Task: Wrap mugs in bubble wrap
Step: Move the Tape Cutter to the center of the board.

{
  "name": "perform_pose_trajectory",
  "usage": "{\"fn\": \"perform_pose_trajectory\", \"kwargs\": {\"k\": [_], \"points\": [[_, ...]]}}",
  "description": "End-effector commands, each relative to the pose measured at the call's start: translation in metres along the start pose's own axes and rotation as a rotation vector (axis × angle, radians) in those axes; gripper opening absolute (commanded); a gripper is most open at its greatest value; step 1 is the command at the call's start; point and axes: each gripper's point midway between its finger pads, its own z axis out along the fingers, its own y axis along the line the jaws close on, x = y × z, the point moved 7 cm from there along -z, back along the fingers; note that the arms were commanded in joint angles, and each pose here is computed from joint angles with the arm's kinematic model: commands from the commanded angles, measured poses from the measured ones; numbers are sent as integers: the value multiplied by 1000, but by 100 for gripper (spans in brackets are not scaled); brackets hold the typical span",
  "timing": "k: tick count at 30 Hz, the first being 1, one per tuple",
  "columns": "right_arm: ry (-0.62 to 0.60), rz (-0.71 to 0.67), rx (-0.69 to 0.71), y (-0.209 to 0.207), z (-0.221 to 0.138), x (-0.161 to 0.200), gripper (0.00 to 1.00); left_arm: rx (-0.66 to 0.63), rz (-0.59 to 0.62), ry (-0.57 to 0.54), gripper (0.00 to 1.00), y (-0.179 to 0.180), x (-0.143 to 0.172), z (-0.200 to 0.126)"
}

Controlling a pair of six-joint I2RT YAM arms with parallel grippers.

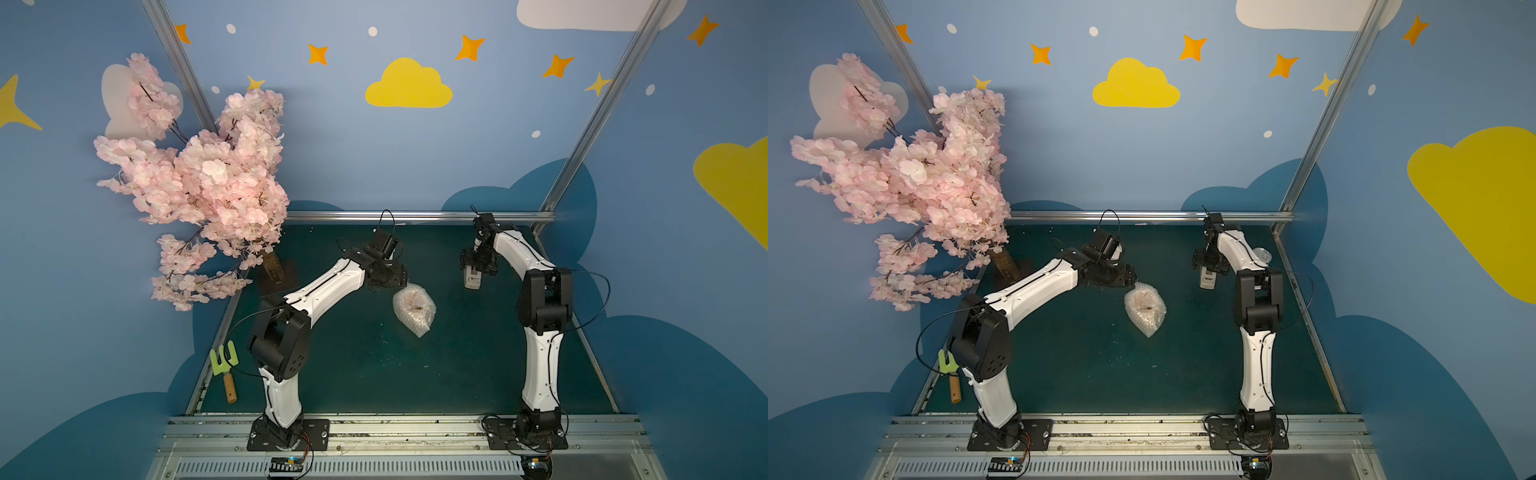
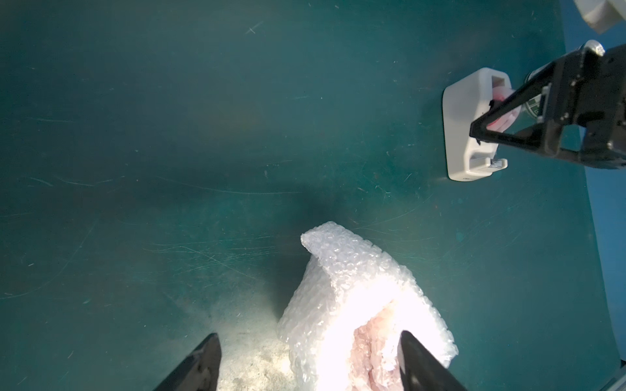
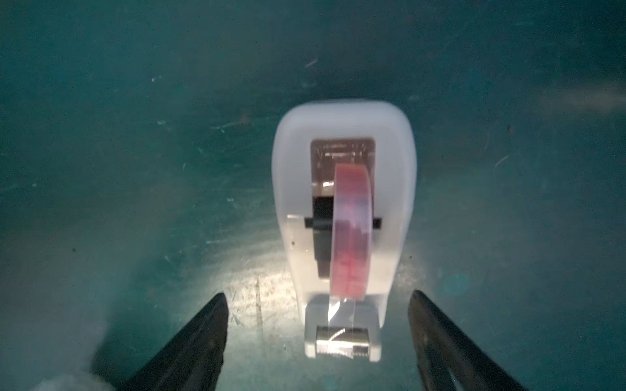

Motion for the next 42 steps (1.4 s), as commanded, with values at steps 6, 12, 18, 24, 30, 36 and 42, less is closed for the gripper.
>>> {"fn": "perform_pose_trajectory", "kwargs": {"k": [6,12,18,24,30,36,42], "points": [[-18,45,53,-3,6,-20,84,43,-6,20,83,6,-1,2],[33,75,34,-1,18,-15,80,61,-16,22,83,9,-3,3],[65,82,39,-2,31,-11,74,67,-21,25,83,11,-3,4],[55,59,19,4,32,-12,48,71,-24,22,83,12,-2,1],[43,-81,-8,33,26,-3,30,88,-30,12,83,11,-8,2],[53,-280,-8,70,19,28,29,132,-32,-7,83,5,-23,8],[78,-439,-13,87,14,57,33,179,-36,6,83,-5,-43,28]]}}
